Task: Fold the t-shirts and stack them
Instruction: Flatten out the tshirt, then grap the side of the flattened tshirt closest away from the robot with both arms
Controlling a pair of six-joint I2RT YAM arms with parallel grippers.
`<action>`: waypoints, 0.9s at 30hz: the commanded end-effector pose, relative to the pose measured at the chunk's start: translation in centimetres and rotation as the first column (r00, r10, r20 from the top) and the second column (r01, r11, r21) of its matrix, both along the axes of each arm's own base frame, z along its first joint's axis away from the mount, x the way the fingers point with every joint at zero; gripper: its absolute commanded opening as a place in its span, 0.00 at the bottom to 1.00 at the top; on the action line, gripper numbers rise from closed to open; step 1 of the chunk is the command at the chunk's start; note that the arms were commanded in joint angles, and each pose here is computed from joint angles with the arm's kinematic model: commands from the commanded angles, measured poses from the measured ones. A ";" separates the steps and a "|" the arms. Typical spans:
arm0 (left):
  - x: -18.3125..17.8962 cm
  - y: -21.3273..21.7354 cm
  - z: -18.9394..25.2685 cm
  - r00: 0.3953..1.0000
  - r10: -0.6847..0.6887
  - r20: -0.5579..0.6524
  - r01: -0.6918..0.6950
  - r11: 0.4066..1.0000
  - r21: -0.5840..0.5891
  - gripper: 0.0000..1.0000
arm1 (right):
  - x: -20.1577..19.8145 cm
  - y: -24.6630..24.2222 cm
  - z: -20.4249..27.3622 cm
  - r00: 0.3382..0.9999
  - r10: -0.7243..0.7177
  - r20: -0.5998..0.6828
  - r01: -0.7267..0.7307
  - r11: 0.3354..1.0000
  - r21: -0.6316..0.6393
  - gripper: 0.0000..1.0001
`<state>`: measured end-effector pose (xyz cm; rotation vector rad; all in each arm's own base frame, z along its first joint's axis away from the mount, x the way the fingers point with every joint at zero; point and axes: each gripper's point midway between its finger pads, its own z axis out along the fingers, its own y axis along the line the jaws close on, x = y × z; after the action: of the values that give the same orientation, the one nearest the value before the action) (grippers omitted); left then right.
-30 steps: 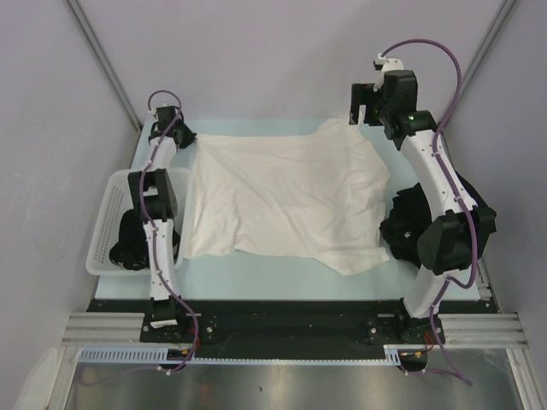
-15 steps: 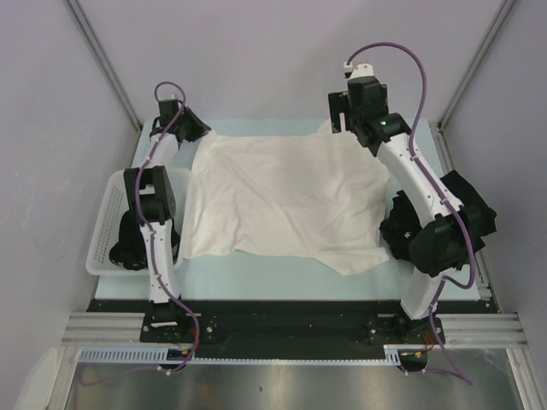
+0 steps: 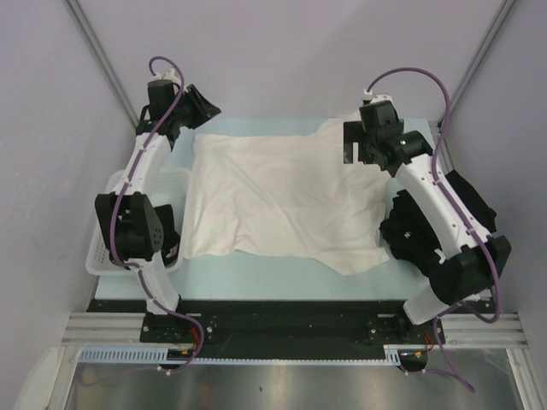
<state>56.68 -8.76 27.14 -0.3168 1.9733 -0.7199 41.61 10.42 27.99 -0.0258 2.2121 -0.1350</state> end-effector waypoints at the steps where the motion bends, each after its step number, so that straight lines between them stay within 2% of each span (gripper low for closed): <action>1: -5.7 -3.4 1.8 0.996 -0.093 -0.002 0.093 0.994 0.054 0.44 | -7.8 -0.5 -1.3 0.992 -0.011 -0.126 0.028 0.991 0.132 1.00; 6: -9.8 -5.2 1.5 0.992 -0.125 -0.029 0.127 0.988 0.084 0.48 | -12.5 0.7 -0.6 0.990 0.041 -0.138 -0.003 0.965 0.263 1.00; 10: -11.6 -6.1 1.9 0.990 -0.136 -0.038 0.140 0.985 0.099 0.51 | -16.2 1.2 -3.1 0.972 0.077 -0.223 -0.018 0.966 0.258 1.00; 16: -14.1 -7.3 4.1 0.987 -0.159 0.001 0.158 0.982 0.101 0.54 | -20.2 2.6 -6.1 0.959 0.118 -0.259 -0.032 0.949 0.313 1.00; 22: -16.9 -7.8 5.4 0.982 -0.185 0.027 0.182 0.978 0.101 0.57 | -23.6 4.6 -10.0 0.934 0.162 -0.319 -0.077 0.961 0.266 1.00; 27: -19.2 -7.8 4.0 0.979 -0.206 0.000 0.204 0.973 0.110 0.58 | -25.1 8.0 -13.2 0.914 0.220 -0.340 -0.144 0.961 0.235 1.00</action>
<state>39.52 -16.76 30.91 -0.0803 2.0547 -0.7513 16.45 16.00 15.88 -0.1822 2.6072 0.2099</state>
